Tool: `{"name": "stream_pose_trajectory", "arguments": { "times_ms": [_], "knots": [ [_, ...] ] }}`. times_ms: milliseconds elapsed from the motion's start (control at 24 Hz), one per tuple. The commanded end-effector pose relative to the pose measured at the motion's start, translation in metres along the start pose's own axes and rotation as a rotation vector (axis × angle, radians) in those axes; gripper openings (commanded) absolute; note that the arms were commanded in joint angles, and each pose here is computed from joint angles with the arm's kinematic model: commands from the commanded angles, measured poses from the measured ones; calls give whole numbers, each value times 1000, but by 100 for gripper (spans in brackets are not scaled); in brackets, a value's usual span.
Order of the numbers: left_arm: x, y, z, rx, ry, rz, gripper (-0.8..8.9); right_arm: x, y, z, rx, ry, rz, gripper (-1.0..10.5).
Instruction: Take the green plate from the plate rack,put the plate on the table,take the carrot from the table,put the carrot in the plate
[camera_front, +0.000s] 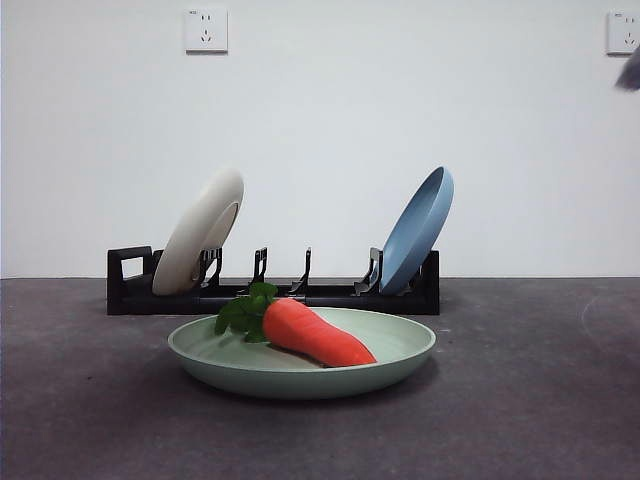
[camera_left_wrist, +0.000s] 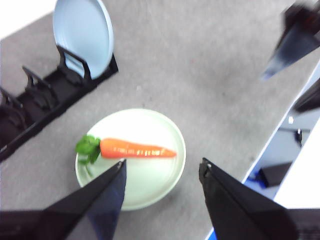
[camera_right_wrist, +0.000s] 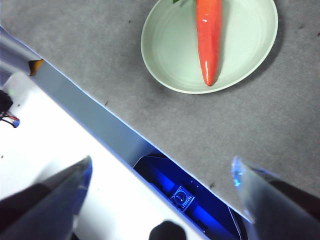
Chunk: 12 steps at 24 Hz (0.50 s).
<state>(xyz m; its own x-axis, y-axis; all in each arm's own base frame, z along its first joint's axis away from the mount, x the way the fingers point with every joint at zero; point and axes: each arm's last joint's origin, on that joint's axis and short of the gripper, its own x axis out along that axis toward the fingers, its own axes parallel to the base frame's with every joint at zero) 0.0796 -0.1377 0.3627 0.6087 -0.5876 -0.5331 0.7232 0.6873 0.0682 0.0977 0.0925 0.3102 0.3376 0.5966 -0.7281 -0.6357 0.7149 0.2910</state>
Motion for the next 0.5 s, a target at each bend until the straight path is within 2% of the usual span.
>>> {"name": "stream_pose_trajectory", "arguments": {
  "times_ms": [42, 83, 167, 208, 500],
  "knots": [
    [0, -1, -2, -6, 14, -27, 241, -5, 1, -4, -1, -16, 6, 291],
    [0, -2, -2, -4, 22, -42, 192, -7, 1, -5, -2, -23, 8, 216],
    [0, -2, -3, -2, 33, -61, 15, -9, 2, -6, -4, -31, 9, 48],
    [0, -2, -4, -2, 38, -69, -20, -9, 2, -6, -5, -32, 10, -21],
    [0, -2, -8, 6, 80, -71, -8, -10, 2, -6, -5, -33, 9, -10]
  ]
}}
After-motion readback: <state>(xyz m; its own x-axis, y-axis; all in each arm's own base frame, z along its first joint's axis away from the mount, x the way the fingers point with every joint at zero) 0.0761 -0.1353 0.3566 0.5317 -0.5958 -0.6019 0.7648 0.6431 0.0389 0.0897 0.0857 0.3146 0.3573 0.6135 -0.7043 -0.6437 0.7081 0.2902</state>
